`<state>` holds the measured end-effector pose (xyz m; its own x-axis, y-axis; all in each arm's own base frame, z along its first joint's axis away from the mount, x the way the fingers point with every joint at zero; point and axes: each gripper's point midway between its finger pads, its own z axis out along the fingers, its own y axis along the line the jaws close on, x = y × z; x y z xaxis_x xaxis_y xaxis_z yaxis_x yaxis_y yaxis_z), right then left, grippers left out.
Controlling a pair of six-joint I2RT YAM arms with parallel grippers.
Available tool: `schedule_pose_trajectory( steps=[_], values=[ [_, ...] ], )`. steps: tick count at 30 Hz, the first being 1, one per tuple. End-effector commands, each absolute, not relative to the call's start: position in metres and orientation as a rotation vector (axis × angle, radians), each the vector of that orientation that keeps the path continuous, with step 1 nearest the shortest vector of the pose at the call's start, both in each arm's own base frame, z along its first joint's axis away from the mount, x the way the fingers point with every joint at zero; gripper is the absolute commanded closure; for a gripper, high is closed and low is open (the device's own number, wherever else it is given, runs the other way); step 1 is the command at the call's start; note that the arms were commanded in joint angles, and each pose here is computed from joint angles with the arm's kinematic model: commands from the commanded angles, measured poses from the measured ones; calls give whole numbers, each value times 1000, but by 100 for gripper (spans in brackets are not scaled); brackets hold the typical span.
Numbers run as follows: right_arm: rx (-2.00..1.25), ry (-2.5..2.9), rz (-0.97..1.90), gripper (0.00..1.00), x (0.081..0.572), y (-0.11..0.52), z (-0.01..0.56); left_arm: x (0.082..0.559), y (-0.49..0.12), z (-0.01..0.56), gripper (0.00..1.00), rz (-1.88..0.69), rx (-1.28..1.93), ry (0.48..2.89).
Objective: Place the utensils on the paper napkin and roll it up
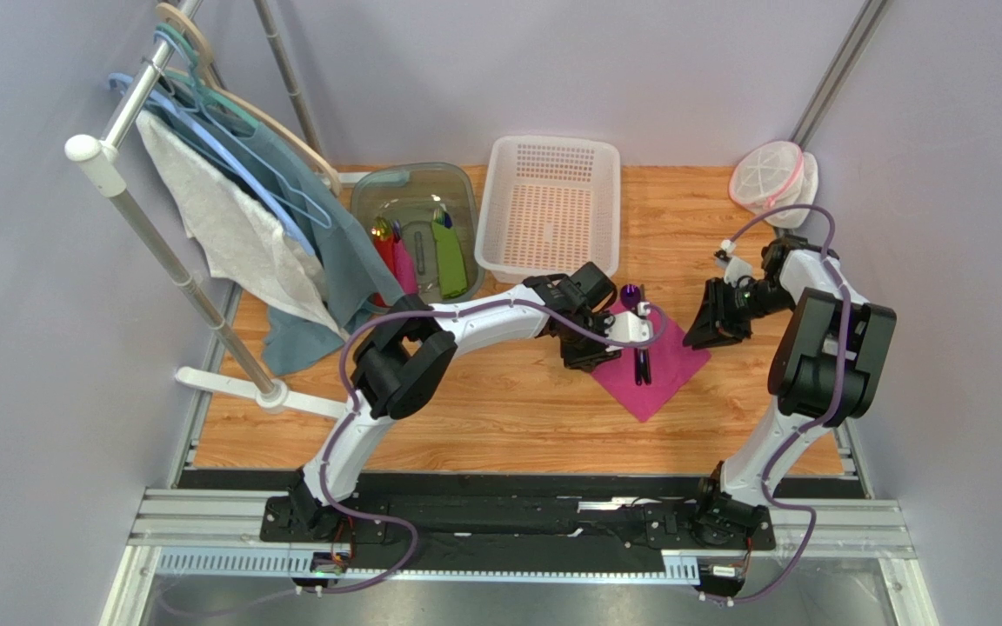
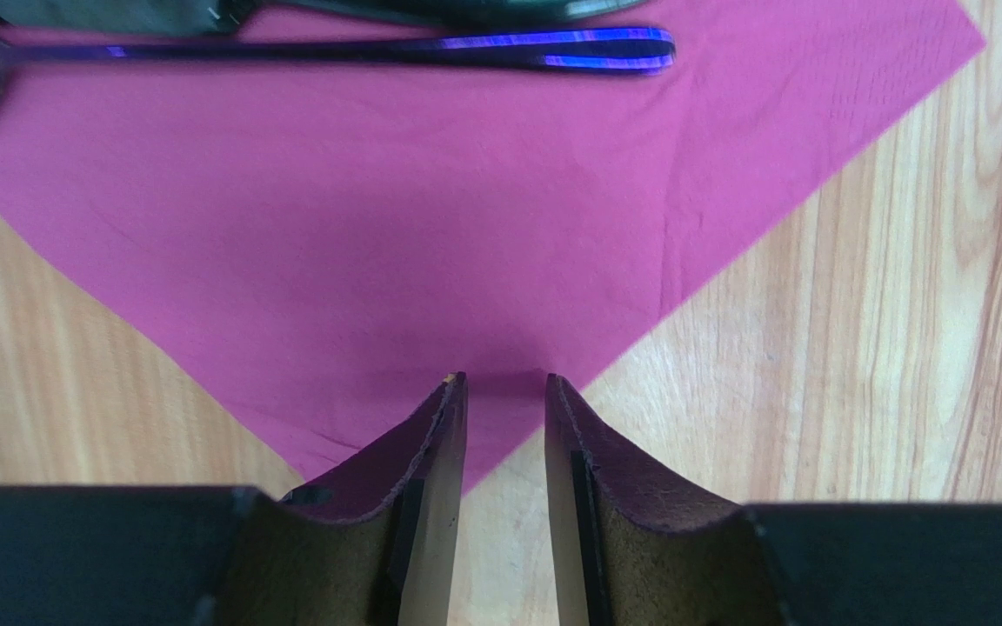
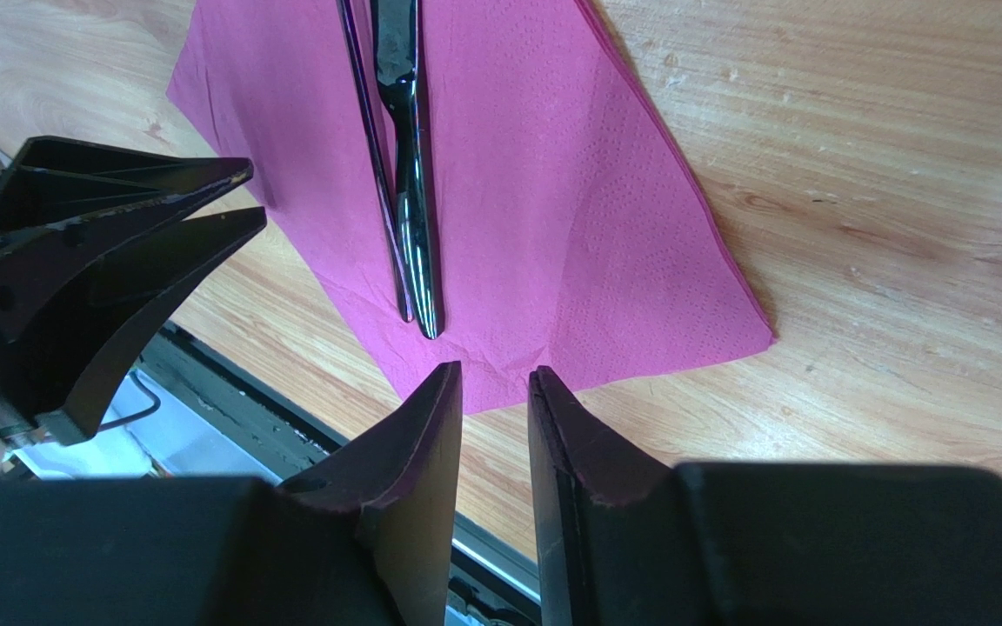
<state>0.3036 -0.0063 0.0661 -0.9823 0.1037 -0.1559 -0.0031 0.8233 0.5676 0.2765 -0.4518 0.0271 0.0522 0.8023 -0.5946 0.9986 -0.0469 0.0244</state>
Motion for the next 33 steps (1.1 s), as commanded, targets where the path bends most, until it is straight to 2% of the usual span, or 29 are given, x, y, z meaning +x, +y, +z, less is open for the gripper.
schedule_pose_trajectory(
  steps=[1,18,27,33],
  values=[
    [10,2760,862,71,312,-8,87,259,-430,17,64,-588,1998,1829],
    [15,2773,876,71,306,-7,84,240,-402,29,66,-625,2083,1815],
    [32,2768,896,71,304,-5,85,257,-435,70,66,-660,1948,1762],
    [29,2761,886,71,303,-5,88,267,-445,57,66,-656,1928,1797]
  ],
)
